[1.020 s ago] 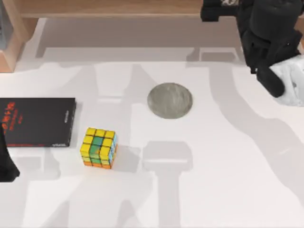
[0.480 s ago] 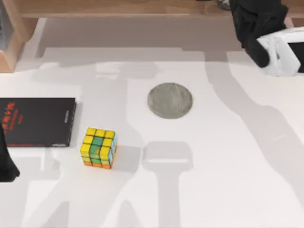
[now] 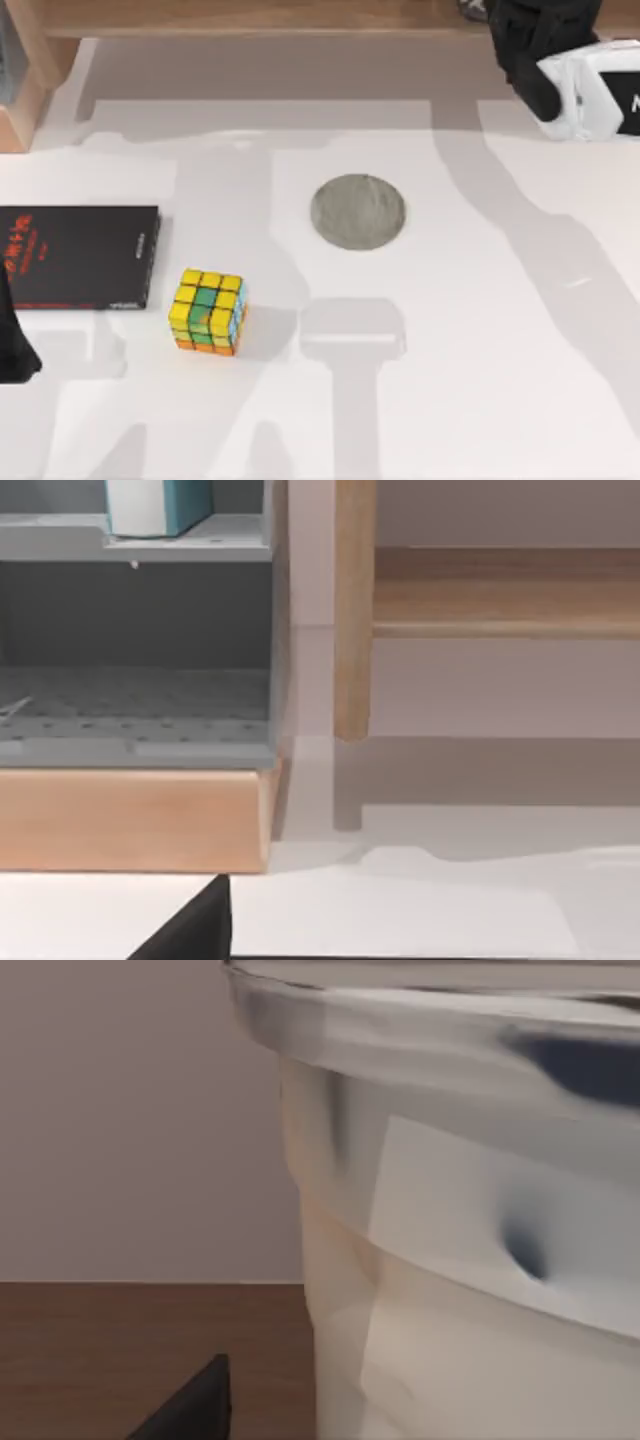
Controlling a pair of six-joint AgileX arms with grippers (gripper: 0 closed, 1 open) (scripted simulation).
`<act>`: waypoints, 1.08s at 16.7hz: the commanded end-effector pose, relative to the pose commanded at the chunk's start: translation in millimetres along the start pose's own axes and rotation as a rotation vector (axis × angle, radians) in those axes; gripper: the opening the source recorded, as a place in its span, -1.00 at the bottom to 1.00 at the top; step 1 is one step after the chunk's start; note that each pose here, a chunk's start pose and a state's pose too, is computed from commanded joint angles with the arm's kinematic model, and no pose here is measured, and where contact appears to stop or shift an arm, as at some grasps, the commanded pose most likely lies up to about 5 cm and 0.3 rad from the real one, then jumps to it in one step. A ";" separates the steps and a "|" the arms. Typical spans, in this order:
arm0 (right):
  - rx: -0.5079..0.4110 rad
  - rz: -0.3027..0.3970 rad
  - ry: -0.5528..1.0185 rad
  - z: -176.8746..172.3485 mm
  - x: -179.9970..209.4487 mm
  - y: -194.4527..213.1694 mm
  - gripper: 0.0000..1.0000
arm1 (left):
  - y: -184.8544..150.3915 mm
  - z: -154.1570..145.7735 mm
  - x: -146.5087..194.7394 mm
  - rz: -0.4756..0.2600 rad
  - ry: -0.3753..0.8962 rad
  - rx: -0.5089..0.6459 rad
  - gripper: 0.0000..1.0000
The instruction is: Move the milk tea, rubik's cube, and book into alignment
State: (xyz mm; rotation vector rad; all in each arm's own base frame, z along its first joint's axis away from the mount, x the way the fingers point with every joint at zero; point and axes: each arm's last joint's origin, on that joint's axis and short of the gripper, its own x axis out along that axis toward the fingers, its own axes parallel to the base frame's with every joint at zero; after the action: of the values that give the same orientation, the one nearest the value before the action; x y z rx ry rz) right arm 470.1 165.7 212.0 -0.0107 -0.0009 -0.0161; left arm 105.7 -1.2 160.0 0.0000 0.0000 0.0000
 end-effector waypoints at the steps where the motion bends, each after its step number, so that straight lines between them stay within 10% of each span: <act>1: 0.000 0.000 0.000 0.0 0.0 0.0 0.85 | 0.0 0.0 0.0 0.000 0.000 0.000 1.00; 13: 0.000 0.000 0.000 0.0 0.0 0.0 -0.96 | 0.0 0.0 0.0 0.000 0.000 0.000 1.00; 18: 0.000 0.000 0.000 0.0 0.0 0.0 -1.00 | 0.0 0.0 0.0 0.000 0.000 0.000 1.00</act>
State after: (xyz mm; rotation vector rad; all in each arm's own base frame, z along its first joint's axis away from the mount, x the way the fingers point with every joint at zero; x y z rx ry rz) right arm 470.1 165.7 212.0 -0.0107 -0.0009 -0.0161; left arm 105.7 -1.2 160.0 0.0000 0.0000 0.0000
